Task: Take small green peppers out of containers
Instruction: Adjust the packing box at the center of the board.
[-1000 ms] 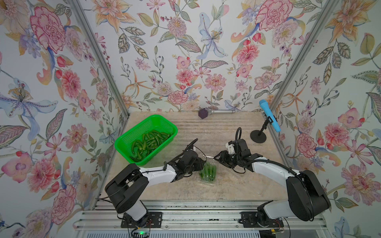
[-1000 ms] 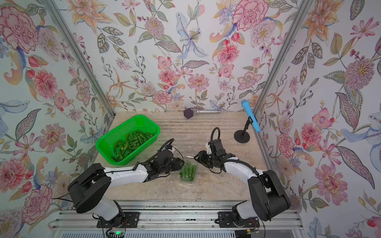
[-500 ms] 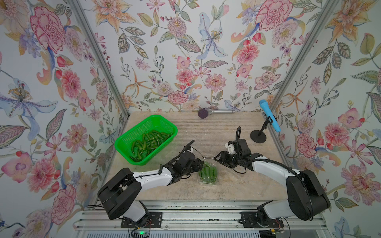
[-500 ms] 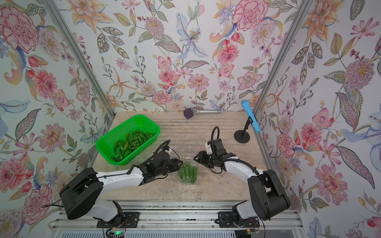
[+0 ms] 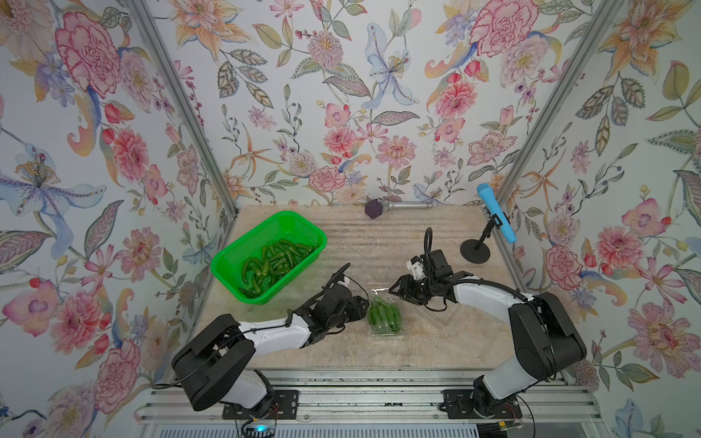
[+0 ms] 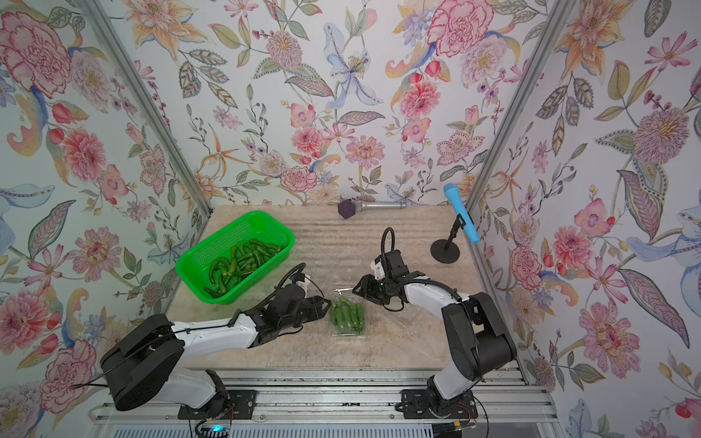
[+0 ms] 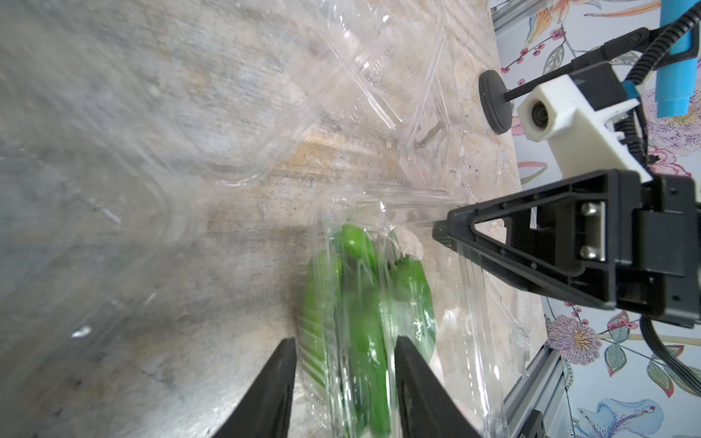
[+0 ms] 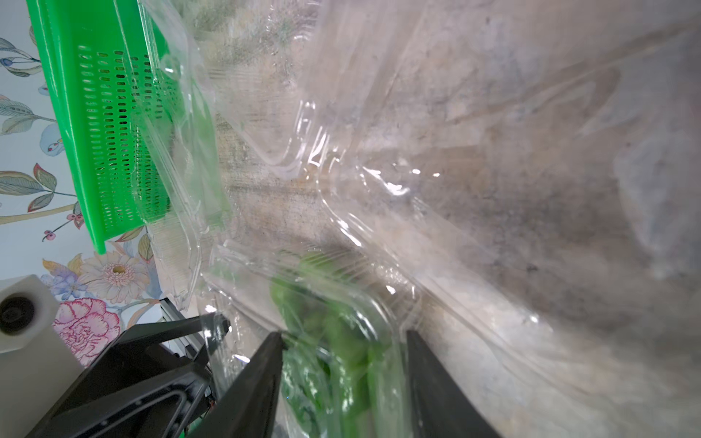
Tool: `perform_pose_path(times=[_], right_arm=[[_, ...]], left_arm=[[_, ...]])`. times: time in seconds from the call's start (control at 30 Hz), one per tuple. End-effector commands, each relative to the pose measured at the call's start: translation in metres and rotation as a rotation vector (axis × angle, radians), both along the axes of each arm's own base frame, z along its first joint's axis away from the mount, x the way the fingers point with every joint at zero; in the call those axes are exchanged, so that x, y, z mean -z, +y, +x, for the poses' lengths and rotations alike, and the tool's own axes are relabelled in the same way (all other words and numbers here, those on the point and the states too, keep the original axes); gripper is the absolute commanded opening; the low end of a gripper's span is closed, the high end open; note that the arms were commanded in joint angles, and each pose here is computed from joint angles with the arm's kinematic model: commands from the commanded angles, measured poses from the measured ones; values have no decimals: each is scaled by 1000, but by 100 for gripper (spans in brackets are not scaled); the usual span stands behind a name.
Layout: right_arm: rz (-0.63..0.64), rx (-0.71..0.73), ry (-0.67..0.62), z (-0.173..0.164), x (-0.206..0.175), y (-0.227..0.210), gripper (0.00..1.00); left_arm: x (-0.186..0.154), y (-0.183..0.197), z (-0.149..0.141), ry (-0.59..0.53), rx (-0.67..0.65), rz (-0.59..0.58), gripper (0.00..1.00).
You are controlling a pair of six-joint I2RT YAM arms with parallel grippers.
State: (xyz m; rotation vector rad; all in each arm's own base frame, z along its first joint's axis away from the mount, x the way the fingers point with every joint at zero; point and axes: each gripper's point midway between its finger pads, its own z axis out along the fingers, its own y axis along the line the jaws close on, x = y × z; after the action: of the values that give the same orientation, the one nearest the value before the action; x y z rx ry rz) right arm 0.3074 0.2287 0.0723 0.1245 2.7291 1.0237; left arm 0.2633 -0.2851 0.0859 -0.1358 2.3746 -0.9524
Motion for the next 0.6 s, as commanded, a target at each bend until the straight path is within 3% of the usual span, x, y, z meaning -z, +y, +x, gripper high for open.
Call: perform_pose_path(times=[0.0,0.3,0.57], right_arm=[[-3,-44,8,-1,-2,6,54],[6,-67,7,3,-8,11,54],[0,-69,8,4,-7,12,54]], left_arm=[[-14,12,7,-36,-36,-18,47],[14,12,3,28,1,-28,40],[16,20,1,26,-25,-72,39]])
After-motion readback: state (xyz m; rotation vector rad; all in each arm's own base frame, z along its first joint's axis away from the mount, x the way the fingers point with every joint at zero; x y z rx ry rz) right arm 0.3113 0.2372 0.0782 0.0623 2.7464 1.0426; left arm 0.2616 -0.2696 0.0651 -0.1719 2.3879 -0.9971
